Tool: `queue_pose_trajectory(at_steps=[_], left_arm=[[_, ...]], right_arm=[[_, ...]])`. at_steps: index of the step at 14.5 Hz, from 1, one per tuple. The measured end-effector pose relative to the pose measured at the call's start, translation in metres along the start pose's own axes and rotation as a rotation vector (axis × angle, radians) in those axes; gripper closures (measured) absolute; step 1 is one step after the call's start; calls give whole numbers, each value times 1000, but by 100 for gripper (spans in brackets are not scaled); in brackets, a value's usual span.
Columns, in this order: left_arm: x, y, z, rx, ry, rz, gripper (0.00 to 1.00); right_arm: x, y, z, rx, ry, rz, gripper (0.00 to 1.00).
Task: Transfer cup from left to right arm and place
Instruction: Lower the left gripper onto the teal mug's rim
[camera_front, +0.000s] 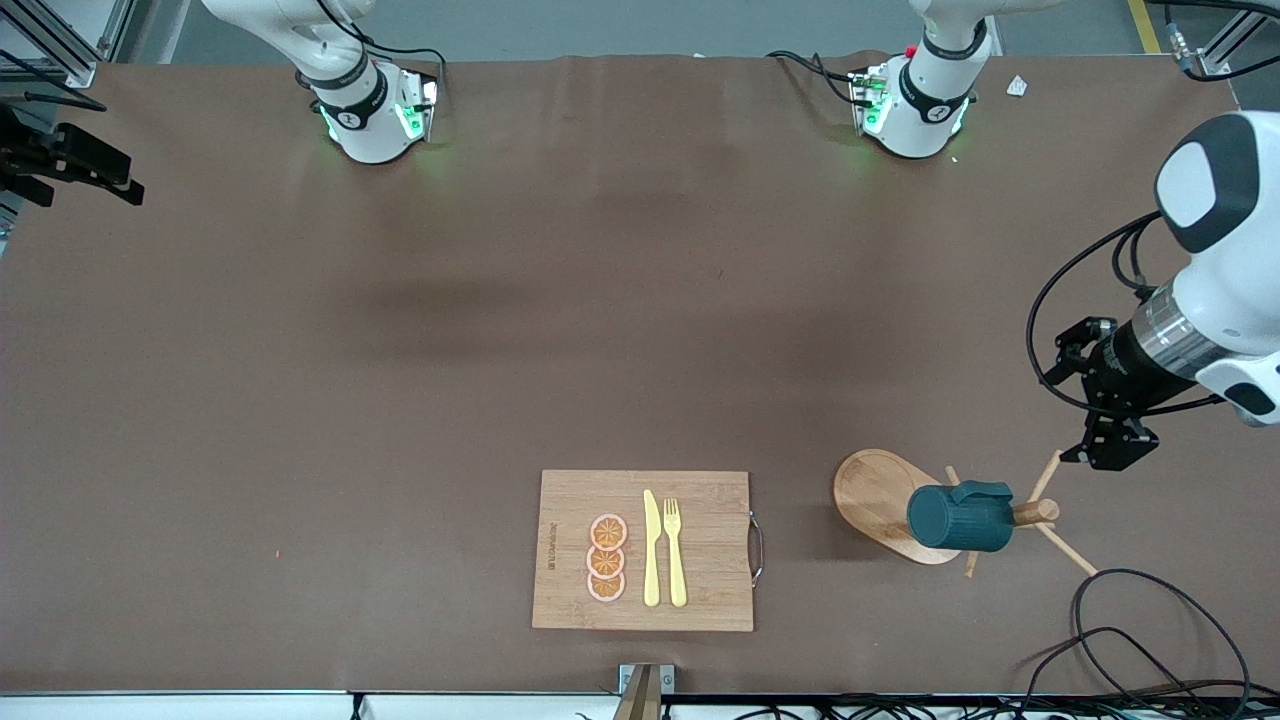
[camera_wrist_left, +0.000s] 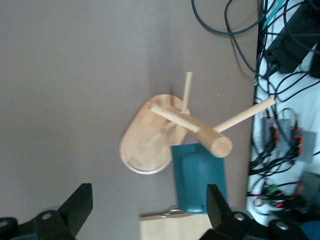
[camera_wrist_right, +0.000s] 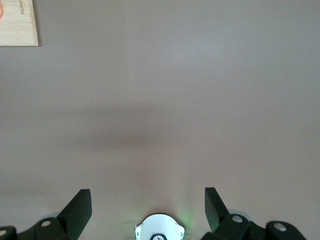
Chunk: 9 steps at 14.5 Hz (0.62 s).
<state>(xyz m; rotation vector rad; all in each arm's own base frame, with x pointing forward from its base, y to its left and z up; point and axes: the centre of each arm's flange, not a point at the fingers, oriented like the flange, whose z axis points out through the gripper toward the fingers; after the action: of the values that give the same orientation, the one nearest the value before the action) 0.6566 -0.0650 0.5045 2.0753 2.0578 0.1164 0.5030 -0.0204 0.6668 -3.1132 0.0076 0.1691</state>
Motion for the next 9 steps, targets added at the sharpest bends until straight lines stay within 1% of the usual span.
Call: queue_pose_trajectory(at_steps=[2, 4, 7, 9], left_arm=[[-1, 0, 13, -33, -24, -43, 0], [-1, -1, 29, -71, -35, -51, 0], [-8, -6, 59, -82, -46, -44, 0], [-16, -6, 71, -105, -57, -35, 0]], right_arm=[[0, 0, 0, 0, 0, 0, 0], [0, 0, 0, 0, 0, 0, 0], [0, 0, 0, 0, 0, 0, 0], [0, 0, 0, 0, 0, 0, 0]])
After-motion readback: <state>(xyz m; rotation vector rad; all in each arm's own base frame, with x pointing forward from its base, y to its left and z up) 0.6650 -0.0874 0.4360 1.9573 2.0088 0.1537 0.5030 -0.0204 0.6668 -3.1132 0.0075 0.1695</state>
